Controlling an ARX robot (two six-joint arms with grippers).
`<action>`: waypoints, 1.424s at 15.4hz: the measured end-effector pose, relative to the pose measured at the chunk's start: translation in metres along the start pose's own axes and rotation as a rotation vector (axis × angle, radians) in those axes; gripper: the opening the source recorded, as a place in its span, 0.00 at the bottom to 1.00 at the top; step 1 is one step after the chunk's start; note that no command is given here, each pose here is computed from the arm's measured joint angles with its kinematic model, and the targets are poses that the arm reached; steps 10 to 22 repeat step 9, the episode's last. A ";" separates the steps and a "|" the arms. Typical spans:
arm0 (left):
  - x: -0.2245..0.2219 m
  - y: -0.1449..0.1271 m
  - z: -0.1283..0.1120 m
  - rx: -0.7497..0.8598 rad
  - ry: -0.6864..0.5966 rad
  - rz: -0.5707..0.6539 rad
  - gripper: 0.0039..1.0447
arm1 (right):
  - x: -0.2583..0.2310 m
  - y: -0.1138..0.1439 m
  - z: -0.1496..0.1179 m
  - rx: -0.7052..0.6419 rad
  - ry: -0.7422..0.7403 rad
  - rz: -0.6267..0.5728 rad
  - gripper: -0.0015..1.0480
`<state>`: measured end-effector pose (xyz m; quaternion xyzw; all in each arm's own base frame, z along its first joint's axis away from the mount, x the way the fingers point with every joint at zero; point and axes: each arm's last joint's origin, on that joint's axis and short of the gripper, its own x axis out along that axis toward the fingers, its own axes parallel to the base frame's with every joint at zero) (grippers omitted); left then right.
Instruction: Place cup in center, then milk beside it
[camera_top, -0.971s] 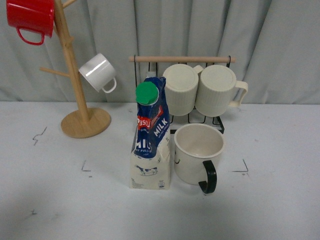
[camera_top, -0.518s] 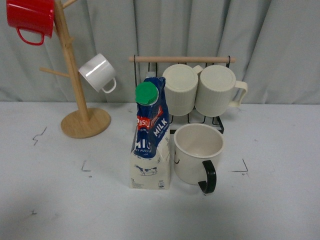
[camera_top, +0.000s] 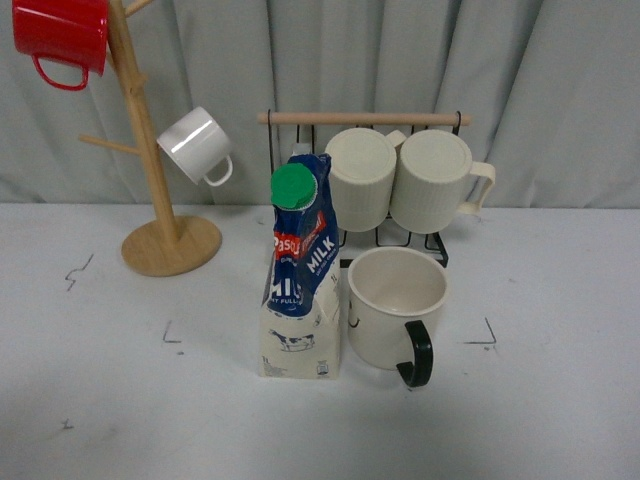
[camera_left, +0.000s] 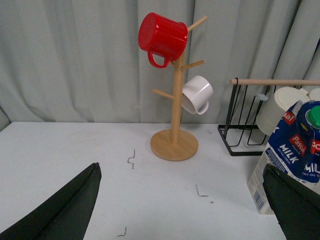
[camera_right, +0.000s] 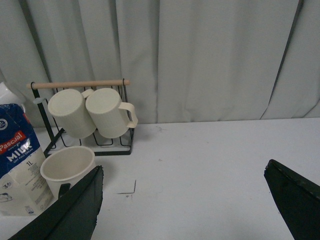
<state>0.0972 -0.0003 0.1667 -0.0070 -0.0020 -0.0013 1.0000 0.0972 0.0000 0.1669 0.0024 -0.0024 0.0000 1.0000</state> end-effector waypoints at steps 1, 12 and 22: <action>0.000 0.000 0.000 0.000 0.000 0.000 0.94 | 0.000 0.000 0.000 0.000 0.000 0.000 0.94; 0.000 0.000 0.000 0.000 0.000 0.000 0.94 | 0.000 0.000 0.000 0.000 0.000 0.000 0.94; 0.000 0.000 0.000 0.000 0.000 0.000 0.94 | 0.000 0.000 0.000 0.000 0.000 0.000 0.94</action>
